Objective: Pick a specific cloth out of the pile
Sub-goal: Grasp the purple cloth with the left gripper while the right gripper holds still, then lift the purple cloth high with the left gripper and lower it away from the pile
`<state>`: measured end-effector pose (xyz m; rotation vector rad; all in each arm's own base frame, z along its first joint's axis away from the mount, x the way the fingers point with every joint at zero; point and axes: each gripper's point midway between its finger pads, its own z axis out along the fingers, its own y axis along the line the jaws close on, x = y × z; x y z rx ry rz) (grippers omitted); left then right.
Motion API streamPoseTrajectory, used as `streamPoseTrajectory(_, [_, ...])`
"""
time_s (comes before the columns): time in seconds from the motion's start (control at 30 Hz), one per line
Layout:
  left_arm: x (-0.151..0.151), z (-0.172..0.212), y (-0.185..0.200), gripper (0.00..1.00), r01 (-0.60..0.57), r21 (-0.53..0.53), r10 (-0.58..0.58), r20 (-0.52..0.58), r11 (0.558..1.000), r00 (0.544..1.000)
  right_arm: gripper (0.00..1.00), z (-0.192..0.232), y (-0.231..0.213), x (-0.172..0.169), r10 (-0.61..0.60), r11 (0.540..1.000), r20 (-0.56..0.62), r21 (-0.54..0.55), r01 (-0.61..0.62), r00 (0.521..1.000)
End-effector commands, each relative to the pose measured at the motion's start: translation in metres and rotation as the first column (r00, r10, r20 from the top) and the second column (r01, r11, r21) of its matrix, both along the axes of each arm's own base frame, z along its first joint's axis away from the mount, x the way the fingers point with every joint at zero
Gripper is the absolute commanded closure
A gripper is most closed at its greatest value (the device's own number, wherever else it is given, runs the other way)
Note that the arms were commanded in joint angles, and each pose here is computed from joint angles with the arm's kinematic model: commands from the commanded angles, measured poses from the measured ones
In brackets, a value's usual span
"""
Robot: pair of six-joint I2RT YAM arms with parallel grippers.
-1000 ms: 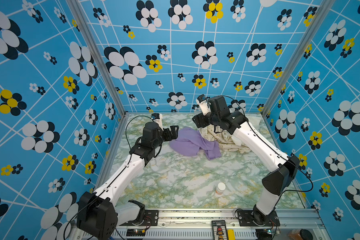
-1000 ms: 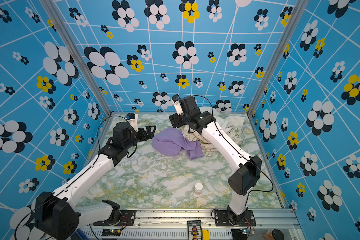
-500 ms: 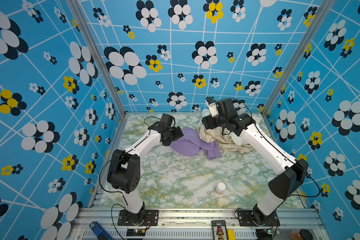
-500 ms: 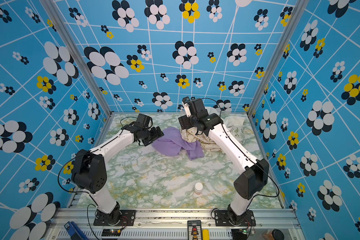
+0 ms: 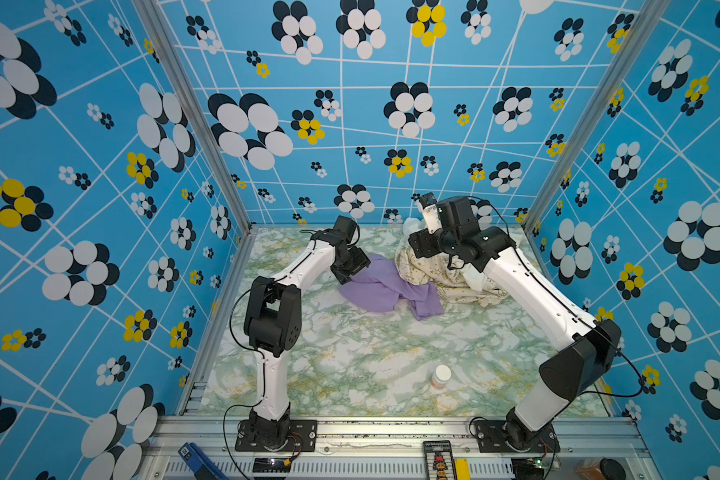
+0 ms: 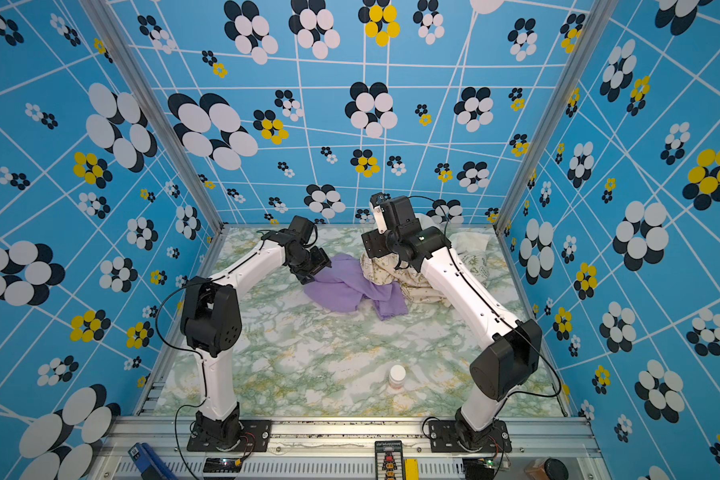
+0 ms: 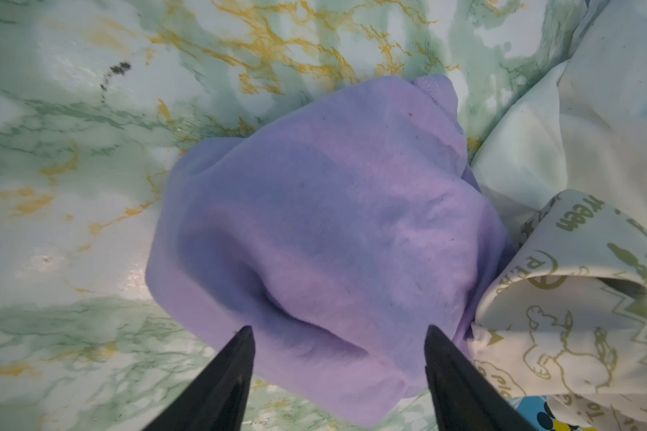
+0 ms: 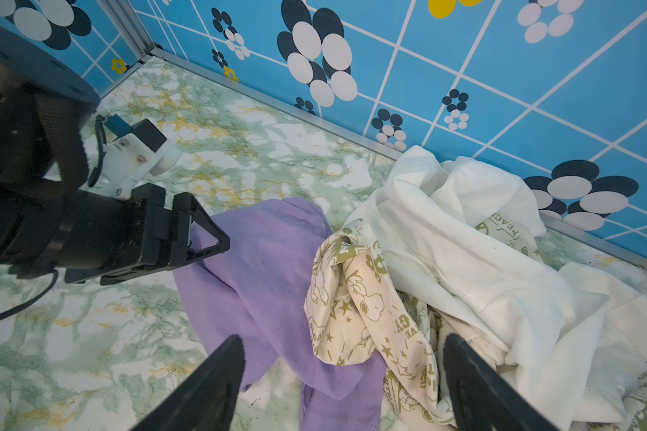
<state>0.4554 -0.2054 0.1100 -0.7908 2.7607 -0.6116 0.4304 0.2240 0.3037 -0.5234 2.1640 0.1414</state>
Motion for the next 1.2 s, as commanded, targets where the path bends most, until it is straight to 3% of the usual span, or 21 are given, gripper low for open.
streamPoseTrajectory(0.0, [-0.015, -0.018, 0.003, 0.31, -0.012, 0.062, 0.020, -0.129, 0.998, 0.992, 0.14, 0.004, -0.004, 0.003, -0.014, 1.000, 0.003, -0.001, 0.014, 1.000])
streamPoseTrajectory(0.1, [-0.016, -0.027, 0.002, 0.45, -0.003, 0.090, 0.019, -0.172, 0.996, 0.985, 0.14, 0.003, -0.003, 0.005, -0.013, 1.000, 0.000, 0.000, 0.013, 1.000])
streamPoseTrajectory(0.27, [-0.015, -0.041, -0.002, 0.54, -0.004, 0.080, 0.021, -0.214, 0.997, 0.977, 0.14, 0.001, -0.004, 0.007, -0.012, 1.000, -0.002, -0.005, 0.012, 1.000])
streamPoseTrajectory(0.4, [-0.010, -0.041, -0.003, 0.83, -0.011, 0.068, 0.025, -0.199, 0.998, 0.980, 0.14, -0.001, -0.005, 0.006, -0.013, 1.000, -0.008, -0.013, 0.013, 1.000])
streamPoseTrajectory(0.5, [0.000, -0.029, 0.000, 1.00, -0.016, 0.060, 0.025, -0.144, 0.998, 0.989, 0.14, -0.005, -0.006, 0.005, -0.015, 1.000, -0.014, -0.019, 0.014, 1.000])
streamPoseTrajectory(0.77, [0.040, 0.042, 0.030, 1.00, -0.072, 0.023, 0.069, 0.108, 0.997, 0.992, 0.11, -0.011, -0.006, 0.001, -0.005, 1.000, -0.029, -0.010, 0.005, 1.000])
streamPoseTrajectory(0.83, [0.050, 0.068, 0.040, 1.00, -0.094, 0.002, 0.092, 0.187, 0.996, 0.978, 0.04, -0.011, -0.005, 0.000, 0.002, 1.000, -0.029, -0.003, -0.002, 1.000])
streamPoseTrajectory(0.97, [0.069, 0.127, 0.065, 1.00, -0.158, -0.080, 0.176, 0.340, 0.984, 0.924, 0.01, -0.012, -0.003, 0.000, 0.013, 1.000, -0.030, 0.005, -0.013, 0.999])
streamPoseTrajectory(1.17, [0.095, 0.218, 0.110, 1.00, -0.217, -0.145, 0.261, 0.545, 0.965, 0.797, 0.01, -0.013, 0.002, 0.002, 0.026, 1.000, -0.032, 0.016, -0.026, 0.999])
